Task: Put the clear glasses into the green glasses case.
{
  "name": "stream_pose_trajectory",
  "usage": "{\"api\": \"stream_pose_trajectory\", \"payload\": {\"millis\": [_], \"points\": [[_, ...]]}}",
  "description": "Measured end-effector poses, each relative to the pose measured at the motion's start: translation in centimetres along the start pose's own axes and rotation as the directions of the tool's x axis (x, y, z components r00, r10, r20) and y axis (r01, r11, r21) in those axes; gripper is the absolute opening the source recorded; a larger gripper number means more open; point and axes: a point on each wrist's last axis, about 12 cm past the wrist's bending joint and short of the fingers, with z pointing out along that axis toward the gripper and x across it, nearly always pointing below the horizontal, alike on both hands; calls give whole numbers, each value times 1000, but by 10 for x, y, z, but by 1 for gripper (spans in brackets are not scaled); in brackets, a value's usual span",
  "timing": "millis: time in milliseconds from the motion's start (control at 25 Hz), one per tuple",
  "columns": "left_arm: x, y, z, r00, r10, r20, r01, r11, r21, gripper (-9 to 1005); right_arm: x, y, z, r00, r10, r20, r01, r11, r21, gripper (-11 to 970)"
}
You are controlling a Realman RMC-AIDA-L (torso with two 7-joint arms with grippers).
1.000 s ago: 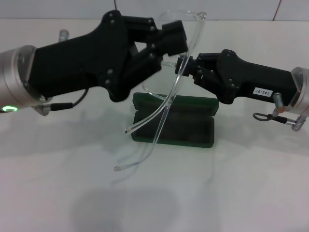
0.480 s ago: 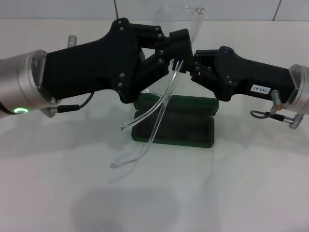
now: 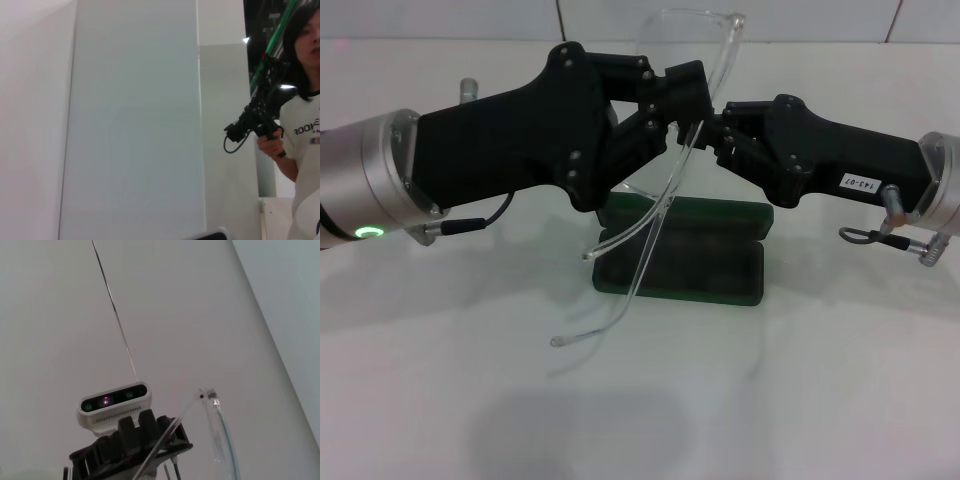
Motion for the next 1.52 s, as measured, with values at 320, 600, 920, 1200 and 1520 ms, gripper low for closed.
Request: {"api": "stream_pose_trajectory", "payload": {"millis": [320, 600, 920, 1200, 1520], "points": [[3, 1, 0, 1000, 0, -14, -1, 1000, -17, 80, 0, 0, -1, 1000, 2, 1, -2, 1000, 2, 54], [4, 5, 0, 1000, 7, -26, -8, 999, -50, 80, 1, -3, -1, 1000, 3, -6, -3, 1000, 24, 54], [4, 7, -1, 999, 25, -28, -27, 997, -69, 80, 3, -8, -1, 1000, 6, -18, -5, 997, 72, 54], [3, 7, 0, 999, 38, -23, -39, 997, -68, 79, 3, -13, 0, 1000, 7, -28, -4, 994, 105, 53], [3, 9, 2, 999, 39, -36, -41, 997, -58, 79, -2, -15, 11, 999, 4, -36, 0, 996, 86, 52]]}}
